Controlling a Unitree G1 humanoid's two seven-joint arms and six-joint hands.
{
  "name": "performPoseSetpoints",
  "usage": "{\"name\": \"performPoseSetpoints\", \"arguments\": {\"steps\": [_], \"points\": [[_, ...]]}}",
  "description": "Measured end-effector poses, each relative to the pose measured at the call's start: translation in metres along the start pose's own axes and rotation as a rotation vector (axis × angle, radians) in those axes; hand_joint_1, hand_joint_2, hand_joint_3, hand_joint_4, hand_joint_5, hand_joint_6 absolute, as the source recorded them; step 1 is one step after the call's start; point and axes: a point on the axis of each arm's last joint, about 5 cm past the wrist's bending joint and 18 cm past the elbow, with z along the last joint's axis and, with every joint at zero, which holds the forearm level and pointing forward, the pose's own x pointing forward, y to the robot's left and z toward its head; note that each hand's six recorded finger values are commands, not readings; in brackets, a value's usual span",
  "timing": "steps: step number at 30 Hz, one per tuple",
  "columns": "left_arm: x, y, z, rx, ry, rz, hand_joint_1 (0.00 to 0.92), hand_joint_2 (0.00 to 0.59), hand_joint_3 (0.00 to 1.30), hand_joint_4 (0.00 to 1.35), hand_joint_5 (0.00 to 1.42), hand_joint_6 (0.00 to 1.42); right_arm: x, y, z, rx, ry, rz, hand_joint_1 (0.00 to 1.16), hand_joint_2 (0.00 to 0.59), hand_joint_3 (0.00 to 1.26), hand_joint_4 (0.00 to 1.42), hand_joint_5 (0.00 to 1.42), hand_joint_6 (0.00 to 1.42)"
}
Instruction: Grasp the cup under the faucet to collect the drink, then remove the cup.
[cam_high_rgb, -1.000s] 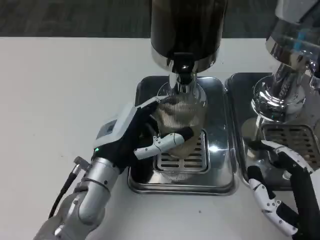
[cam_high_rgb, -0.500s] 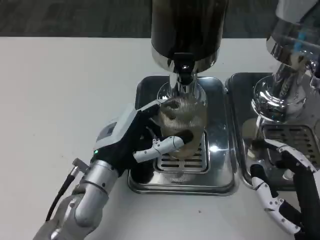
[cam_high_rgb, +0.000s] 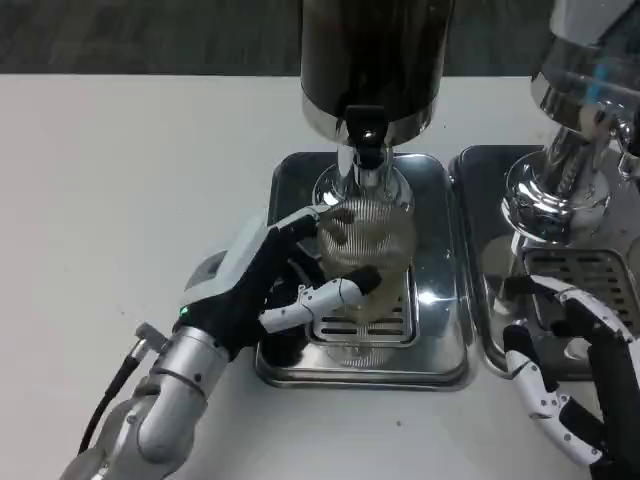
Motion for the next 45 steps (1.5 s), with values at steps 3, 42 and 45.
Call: {"name": "performPoseSetpoints", "arguments": {"steps": [3,42,45], "points": [[-0.002,0.002,-0.0008,0.008,-0.001,0.006,0.062,0.064,0.28,0.34,0.58,0.65,0.000,0.0000,-0.0002,0.004,0.002,-0.001,0.39,0.432,0.38,0.28,0.26,0.44],[-0.037,0.179,-0.0067,-0.308,-0.269,0.110,0.000,0.139,0.29,0.21,0.26,0.25,0.014,0.0132,0.0062,0.060,-0.030,0.006,0.39,0.438,0.39,0.32,0.34,0.39],[-0.028,0.193,-0.0051,-0.469,-0.310,-0.042,0.000,0.156,0.26,0.16,0.21,0.19,0.015,0.0146,0.0065,0.065,-0.029,0.007,0.39,0.438,0.39,0.32,0.34,0.37]]}}
